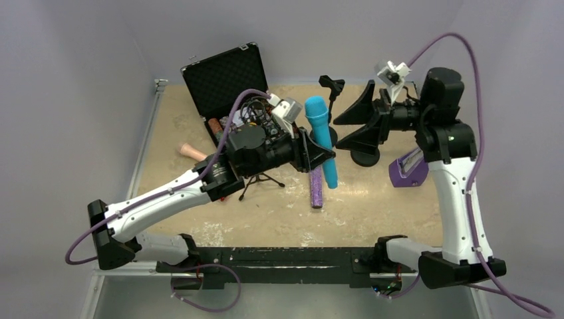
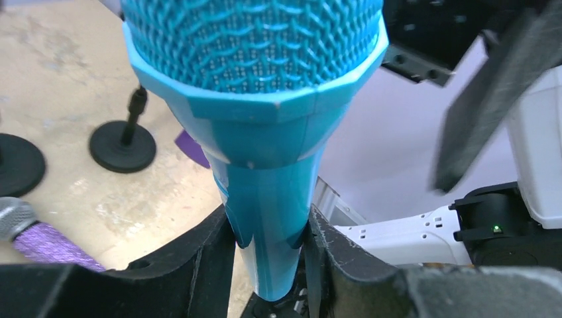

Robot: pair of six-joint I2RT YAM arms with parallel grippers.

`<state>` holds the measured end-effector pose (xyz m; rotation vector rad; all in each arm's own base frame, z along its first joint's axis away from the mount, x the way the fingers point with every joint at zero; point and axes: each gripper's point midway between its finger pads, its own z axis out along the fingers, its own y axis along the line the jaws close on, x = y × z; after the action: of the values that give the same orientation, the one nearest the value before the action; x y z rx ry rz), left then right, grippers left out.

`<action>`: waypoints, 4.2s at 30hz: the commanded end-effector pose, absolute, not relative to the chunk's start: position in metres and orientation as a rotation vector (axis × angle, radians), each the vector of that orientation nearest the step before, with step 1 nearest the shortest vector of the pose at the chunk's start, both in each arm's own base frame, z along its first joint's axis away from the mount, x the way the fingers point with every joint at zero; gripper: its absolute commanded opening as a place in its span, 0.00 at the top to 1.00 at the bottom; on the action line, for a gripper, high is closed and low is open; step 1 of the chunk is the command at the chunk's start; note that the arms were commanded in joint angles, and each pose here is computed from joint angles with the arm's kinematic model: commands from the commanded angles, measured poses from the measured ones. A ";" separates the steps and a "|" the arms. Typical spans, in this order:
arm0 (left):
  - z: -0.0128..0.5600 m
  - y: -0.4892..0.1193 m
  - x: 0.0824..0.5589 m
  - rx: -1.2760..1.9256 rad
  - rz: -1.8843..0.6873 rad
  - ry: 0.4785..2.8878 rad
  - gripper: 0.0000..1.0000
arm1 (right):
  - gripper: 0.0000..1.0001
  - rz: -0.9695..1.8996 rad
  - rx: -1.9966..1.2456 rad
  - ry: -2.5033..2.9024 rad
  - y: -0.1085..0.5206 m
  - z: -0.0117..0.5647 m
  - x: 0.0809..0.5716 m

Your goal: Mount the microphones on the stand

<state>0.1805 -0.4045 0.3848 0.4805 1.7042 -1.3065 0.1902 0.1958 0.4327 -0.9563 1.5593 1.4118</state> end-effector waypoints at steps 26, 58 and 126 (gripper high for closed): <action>0.487 -0.205 0.336 0.338 -0.351 1.508 1.00 | 0.08 1.131 -1.185 1.579 0.177 0.270 0.176; 0.362 -0.217 0.363 0.238 -0.478 1.619 0.37 | 0.07 1.207 -1.183 1.634 0.178 0.221 0.173; 0.243 -0.205 0.295 0.480 -0.505 1.275 0.40 | 0.07 1.130 -1.232 1.644 0.172 0.206 0.173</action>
<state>0.2848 -0.2063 0.1982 0.5106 1.4103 -0.5398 0.1721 0.1732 0.2048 -1.2179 1.6620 1.1529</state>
